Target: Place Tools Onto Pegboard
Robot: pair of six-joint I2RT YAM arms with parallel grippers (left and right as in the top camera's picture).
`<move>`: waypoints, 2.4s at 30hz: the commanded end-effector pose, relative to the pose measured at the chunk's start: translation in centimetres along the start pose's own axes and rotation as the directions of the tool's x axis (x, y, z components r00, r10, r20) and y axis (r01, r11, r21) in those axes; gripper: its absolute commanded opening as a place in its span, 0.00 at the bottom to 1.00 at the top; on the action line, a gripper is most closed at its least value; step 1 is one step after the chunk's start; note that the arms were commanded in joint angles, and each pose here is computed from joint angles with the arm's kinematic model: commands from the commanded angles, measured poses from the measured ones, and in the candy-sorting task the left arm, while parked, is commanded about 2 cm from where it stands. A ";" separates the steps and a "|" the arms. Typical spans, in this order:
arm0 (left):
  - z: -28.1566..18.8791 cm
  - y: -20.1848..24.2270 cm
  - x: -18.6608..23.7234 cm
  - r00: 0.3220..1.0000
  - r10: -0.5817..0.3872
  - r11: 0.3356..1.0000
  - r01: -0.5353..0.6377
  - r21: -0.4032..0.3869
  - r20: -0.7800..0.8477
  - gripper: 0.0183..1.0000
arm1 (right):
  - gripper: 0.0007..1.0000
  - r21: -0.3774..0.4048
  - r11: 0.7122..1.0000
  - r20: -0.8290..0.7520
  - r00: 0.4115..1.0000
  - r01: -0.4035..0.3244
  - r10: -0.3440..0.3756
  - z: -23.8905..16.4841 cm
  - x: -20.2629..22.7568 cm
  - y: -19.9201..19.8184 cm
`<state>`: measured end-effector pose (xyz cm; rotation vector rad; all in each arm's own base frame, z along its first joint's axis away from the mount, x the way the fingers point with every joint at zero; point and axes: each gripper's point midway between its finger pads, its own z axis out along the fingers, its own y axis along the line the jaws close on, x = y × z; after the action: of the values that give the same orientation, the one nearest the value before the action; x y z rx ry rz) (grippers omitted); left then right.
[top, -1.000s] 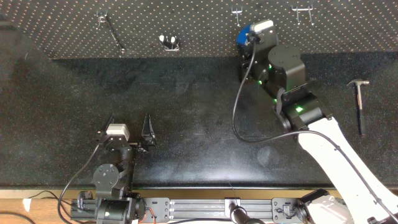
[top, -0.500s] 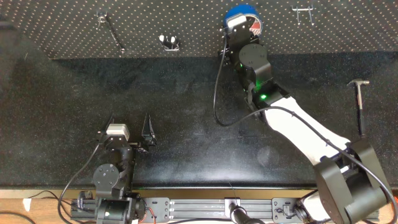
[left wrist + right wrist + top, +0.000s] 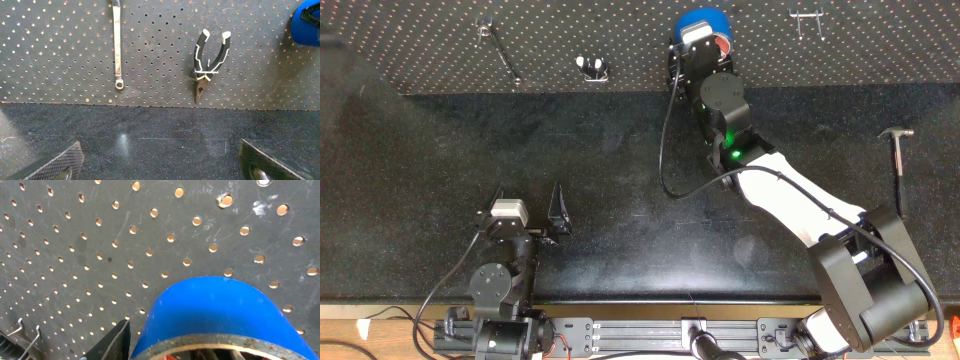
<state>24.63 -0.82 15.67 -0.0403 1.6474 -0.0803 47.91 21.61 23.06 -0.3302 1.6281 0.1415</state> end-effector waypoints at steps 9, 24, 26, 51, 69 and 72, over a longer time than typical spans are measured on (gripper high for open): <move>0.0 -0.2 0.1 1.000 0.013 1.000 -0.013 0.011 -0.002 1.00 | 0.49 -0.049 0.998 -0.168 0.985 0.038 -0.046 -5.2 -1.7 0.3; 0.0 -0.2 0.1 1.000 0.013 1.000 -0.013 0.011 -0.002 1.00 | 0.99 0.737 0.675 -0.658 0.262 0.035 0.706 -31.9 18.8 -25.6; 0.0 -0.2 0.1 1.000 0.013 1.000 -0.013 0.011 -0.002 1.00 | 1.00 0.666 0.742 -0.741 0.189 0.077 0.645 -33.1 21.1 -27.3; 0.0 -0.2 0.1 1.000 0.013 1.000 -0.013 0.011 -0.002 1.00 | 0.07 0.493 0.844 -0.738 0.412 -0.212 0.535 -24.7 21.4 -27.1; 0.0 -0.2 0.1 1.000 0.013 1.000 -0.013 0.011 -0.002 1.00 | 0.07 0.168 0.956 -0.504 0.812 -0.242 0.294 -14.1 5.7 -15.0; 0.0 -0.2 0.1 1.000 0.013 1.000 -0.013 0.011 -0.002 1.00 | 0.08 0.168 0.955 -0.509 0.808 -0.244 0.296 -12.9 6.6 -15.1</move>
<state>24.63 -0.82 15.67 -0.0403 1.6474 -0.0803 39.14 2.53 19.36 -0.0672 2.2320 0.1959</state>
